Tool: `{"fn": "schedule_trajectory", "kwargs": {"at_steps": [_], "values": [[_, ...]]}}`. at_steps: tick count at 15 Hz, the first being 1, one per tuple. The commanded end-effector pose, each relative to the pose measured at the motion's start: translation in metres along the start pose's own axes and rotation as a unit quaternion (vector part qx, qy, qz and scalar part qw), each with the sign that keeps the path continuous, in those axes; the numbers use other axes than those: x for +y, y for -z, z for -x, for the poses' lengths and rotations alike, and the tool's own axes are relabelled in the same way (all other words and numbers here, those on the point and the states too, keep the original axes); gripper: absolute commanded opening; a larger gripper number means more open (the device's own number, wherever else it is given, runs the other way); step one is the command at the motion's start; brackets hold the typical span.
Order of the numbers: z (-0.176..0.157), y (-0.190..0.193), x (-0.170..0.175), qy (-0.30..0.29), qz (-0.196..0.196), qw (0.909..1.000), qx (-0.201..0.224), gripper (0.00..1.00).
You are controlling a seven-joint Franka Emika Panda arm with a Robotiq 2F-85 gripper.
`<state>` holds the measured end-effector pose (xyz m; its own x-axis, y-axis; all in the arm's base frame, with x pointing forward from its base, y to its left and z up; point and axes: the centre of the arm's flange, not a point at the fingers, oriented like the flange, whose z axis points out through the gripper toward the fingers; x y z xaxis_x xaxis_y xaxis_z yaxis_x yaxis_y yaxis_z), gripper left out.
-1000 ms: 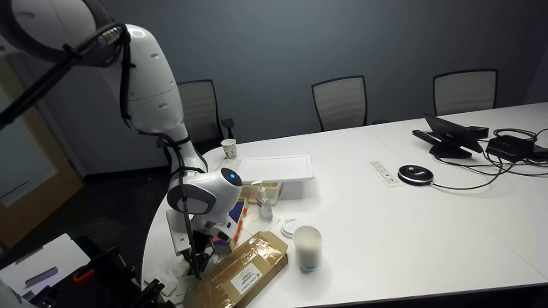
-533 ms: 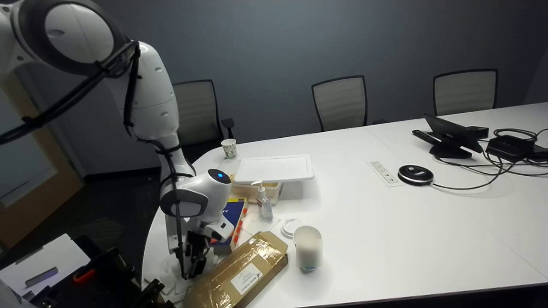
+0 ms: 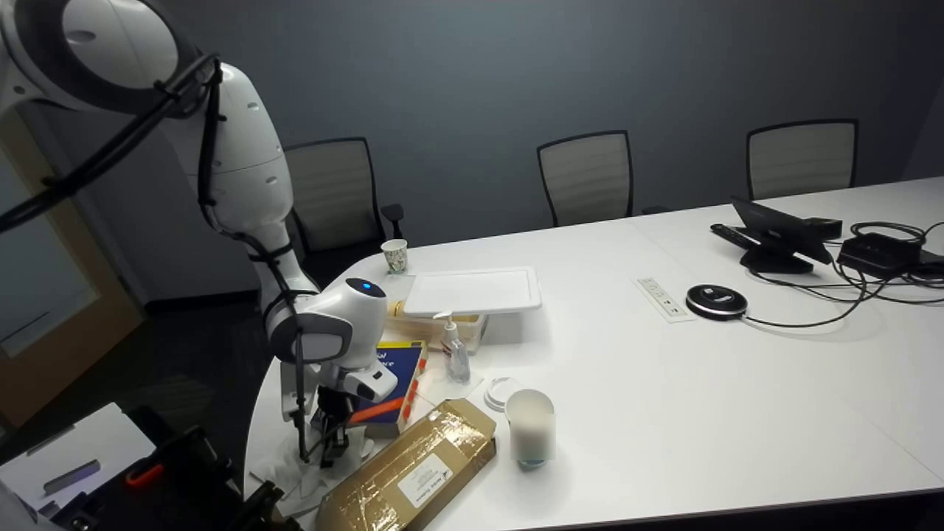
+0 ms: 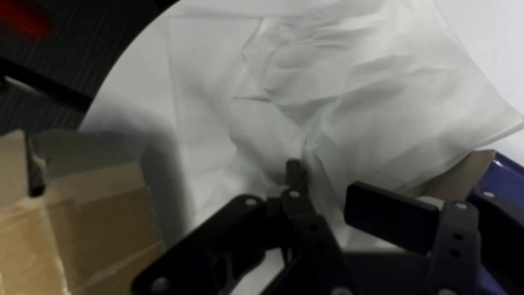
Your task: Use the cloth to wipe the book
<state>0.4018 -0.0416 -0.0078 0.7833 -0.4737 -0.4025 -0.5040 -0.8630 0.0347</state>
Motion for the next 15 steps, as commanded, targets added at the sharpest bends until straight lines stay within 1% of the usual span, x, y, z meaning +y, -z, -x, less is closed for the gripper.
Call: {"fn": "schedule_trajectory", "kwargs": {"at_steps": [1, 6, 9, 12, 15], "values": [[0.004, -0.003, 0.002, -0.024, 0.023, 0.9994, 0.012, 0.00], [0.007, 0.017, 0.018, -0.042, 0.019, 0.9987, 0.019, 0.00], [0.009, 0.042, 0.026, -0.040, 0.014, 0.9985, 0.035, 0.00], [0.013, 0.081, 0.028, -0.026, 0.015, 0.9979, 0.057, 0.00], [0.016, 0.123, 0.029, 0.003, 0.013, 0.9975, 0.069, 0.00]]}}
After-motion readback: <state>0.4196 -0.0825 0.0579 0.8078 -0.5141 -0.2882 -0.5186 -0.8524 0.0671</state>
